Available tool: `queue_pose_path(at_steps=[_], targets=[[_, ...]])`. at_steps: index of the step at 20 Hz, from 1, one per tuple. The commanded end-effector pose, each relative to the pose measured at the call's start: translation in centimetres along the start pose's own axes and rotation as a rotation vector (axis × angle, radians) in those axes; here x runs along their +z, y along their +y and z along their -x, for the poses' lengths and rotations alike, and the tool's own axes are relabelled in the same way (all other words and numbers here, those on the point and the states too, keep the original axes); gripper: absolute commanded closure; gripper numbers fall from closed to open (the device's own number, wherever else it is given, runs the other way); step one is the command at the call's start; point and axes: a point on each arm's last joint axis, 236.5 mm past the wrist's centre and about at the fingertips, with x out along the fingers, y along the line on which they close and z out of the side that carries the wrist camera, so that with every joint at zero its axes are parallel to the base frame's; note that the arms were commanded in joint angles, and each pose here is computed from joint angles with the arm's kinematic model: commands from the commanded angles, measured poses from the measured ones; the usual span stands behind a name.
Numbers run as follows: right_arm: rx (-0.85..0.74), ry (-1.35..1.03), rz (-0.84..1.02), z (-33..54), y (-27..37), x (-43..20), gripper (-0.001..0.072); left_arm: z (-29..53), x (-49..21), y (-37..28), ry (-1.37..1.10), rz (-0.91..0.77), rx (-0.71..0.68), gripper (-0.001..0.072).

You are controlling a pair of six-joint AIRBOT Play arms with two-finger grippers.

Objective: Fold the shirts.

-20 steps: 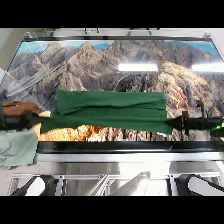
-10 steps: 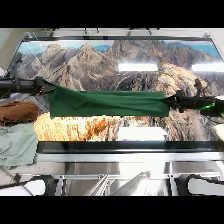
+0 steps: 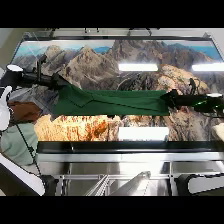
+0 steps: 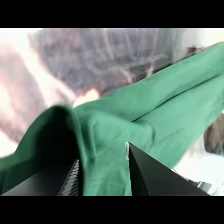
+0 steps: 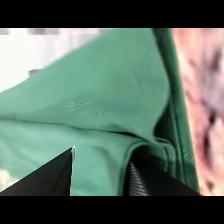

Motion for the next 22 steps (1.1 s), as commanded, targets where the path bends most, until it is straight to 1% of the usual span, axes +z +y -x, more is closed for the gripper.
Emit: queue_pose_path(at_steps=[1,2,3,5,6,7,9,10,11,12,13,14,15,16,19,22], targets=[[0.009,0.015,0.129,3.7,0.7,1.4,0.0243,2.6,2.6,-1.8,-0.011,-0.086,-0.011,0.0412],[-0.038,0.003,0.146,4.8,-0.3,2.3,0.0099,3.8,3.6,-2.2,-0.038,-0.095,0.001,0.0412],[-0.08,-0.001,0.138,5.4,-1.6,2.6,0.0072,5.0,4.5,-2.4,-0.065,-0.088,0.02,0.0412],[-0.14,0.021,0.094,5.2,-3.8,2.2,0.0072,7.2,5.7,-2.6,-0.117,-0.027,0.025,0.0414],[-0.137,0.046,0.072,4.3,-4.4,1.6,0.0072,7.9,5.7,-2.7,-0.125,0.002,0.028,0.0476],[-0.129,0.077,0.048,3.2,-4.7,0.9,0.0072,8.4,5.3,-2.8,-0.127,0.008,0.029,0.0703],[-0.091,0.13,0.023,0.5,-4.1,-0.6,0.0072,8.9,4.4,-3.4,-0.128,0.006,0.033,0.0705],[-0.069,0.151,0.016,-0.8,-3.5,-1.2,0.0159,9.1,3.9,-4.0,-0.125,-0.002,0.033,0.0705],[-0.053,0.157,0.014,-1.6,-2.9,-1.5,0.022,9.1,3.4,-4.6,-0.12,-0.008,0.031,0.0705],[-0.034,0.162,0.013,-2.4,-2.1,-1.6,0.0228,8.9,2.7,-5.7,-0.112,-0.011,0.028,0.0704],[-0.027,0.168,0.022,-2.9,-1.6,-1.6,0.0252,8.5,1.9,-6.9,-0.096,-0.025,0.021,0.0704],[-0.02,0.171,0.028,-3.1,-1.2,-1.6,0.0436,7.8,0.9,-8.3,-0.07,-0.058,0.011,0.0704],[-0.01,0.18,0.037,-3.0,-0.8,-1.6,0.0684,6.9,-0.1,-9.6,-0.044,-0.077,0.0,0.0704],[0.003,0.187,0.048,-2.9,-0.2,-1.5,0.0695,5.6,-1.0,-10.9,-0.023,-0.087,-0.008,0.0704],[0.061,0.226,0.083,-1.6,2.6,-1.4,0.0695,-0.7,-4.1,-13.4,0.059,-0.107,-0.007,0.0703],[0.161,0.244,0.136,0.6,7.6,-1.2,0.0695,-9.0,-7.9,-13.8,0.146,-0.15,0.055,0.0702]])
